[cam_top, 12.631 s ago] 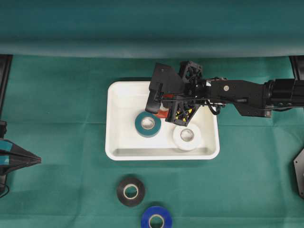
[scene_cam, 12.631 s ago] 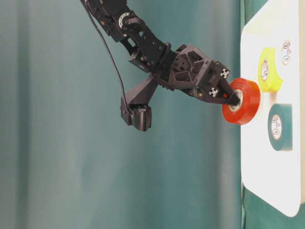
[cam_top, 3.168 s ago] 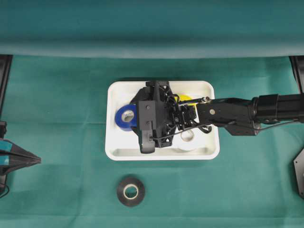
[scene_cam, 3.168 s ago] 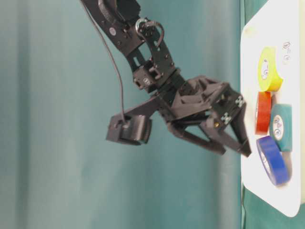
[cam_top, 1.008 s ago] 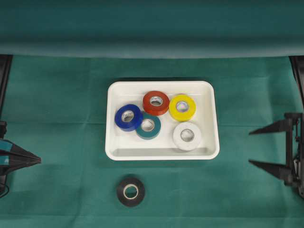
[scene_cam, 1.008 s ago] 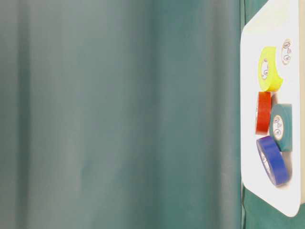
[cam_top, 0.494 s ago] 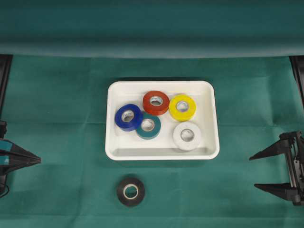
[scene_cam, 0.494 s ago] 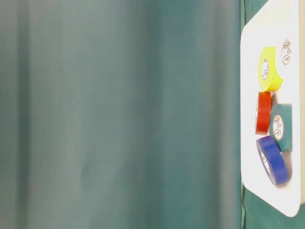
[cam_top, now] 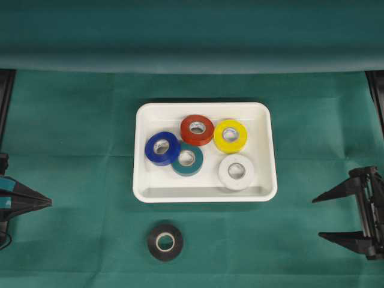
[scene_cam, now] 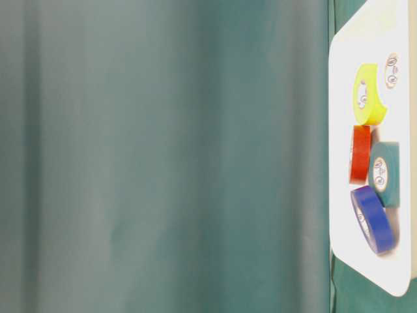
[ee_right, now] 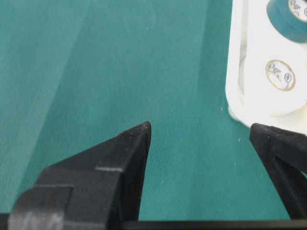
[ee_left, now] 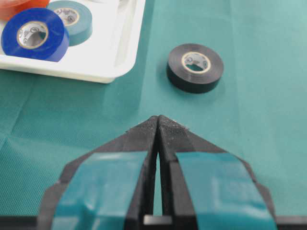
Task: Put the tape into the white case with the right arm.
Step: 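Withdraw the right gripper to the right side of the table, then move the right gripper down onto the black tape roll and grasp it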
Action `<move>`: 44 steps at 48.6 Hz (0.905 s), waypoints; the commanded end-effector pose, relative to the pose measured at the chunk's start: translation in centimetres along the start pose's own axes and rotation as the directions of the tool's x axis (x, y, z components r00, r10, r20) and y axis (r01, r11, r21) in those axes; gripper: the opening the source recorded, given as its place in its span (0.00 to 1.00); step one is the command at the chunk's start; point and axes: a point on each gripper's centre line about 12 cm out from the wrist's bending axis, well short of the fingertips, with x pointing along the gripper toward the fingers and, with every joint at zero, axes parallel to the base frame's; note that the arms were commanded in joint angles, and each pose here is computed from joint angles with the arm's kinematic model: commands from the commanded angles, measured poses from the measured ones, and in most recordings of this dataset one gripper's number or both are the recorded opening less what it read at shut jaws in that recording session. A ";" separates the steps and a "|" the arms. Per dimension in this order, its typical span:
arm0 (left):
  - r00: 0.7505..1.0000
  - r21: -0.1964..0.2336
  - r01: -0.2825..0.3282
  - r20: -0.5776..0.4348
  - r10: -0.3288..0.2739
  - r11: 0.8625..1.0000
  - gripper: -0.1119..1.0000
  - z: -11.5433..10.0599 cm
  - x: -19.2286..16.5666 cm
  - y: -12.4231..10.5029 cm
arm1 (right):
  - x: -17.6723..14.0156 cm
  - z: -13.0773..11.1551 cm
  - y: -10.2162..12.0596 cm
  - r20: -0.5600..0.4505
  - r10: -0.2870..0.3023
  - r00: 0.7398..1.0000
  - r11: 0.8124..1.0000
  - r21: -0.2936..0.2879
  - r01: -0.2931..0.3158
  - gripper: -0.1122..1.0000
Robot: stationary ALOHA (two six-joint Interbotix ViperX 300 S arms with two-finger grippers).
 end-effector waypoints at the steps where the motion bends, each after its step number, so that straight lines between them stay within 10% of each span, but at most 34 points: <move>1: 1.000 -0.002 -0.002 0.011 0.002 1.000 0.10 0.4 0.0 0.0 | 0.4 1.7 -0.1 0.012 0.004 1.000 1.000 0.004 -0.004 0.70; 44: 1.000 -0.001 -0.002 0.013 0.002 1.000 0.10 0.4 0.0 0.0 | 13.2 9.3 1.4 -0.118 0.106 0.987 0.994 -0.010 -0.108 0.70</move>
